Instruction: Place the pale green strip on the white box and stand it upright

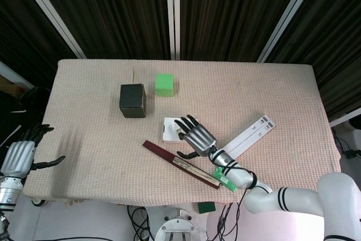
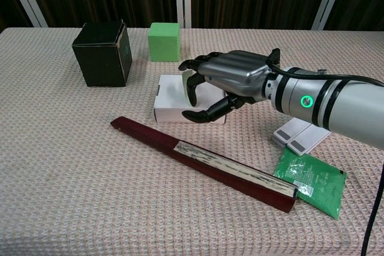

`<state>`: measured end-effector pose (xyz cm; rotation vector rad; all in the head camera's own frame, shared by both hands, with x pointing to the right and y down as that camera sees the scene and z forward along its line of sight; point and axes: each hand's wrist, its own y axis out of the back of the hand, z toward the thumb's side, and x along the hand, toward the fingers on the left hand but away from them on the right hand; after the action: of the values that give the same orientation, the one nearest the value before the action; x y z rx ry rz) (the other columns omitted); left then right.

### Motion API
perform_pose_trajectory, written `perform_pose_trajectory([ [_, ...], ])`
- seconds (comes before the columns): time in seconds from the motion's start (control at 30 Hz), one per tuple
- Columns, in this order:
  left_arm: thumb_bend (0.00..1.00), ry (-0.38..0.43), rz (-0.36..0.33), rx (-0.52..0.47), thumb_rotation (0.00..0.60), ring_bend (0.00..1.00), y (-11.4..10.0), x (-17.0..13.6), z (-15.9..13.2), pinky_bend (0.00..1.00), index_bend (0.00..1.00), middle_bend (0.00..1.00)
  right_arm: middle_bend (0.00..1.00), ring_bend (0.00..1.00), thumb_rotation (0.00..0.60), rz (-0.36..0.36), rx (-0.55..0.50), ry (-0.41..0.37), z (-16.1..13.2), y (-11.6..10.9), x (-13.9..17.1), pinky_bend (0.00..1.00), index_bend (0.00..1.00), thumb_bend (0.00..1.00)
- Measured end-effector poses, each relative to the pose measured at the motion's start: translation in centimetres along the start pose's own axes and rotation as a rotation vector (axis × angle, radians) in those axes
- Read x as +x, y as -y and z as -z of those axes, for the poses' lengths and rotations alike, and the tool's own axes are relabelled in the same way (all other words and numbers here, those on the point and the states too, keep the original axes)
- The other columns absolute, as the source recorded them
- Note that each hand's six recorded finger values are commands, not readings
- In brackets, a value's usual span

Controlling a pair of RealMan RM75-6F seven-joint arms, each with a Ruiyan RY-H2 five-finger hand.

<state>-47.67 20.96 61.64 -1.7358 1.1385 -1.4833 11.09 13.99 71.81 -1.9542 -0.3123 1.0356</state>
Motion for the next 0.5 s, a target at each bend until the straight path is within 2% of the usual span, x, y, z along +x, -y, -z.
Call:
perform_pose_trajectory([
  [0.5,0.0,0.0,0.004,-0.005,0.278,0.04,0.1,0.0,0.1,0.16,0.19,0.14,0.0,0.0,0.193,0.04,-0.015,0.006,0.3,-0.9,0.5,0.0,0.4,0.34],
])
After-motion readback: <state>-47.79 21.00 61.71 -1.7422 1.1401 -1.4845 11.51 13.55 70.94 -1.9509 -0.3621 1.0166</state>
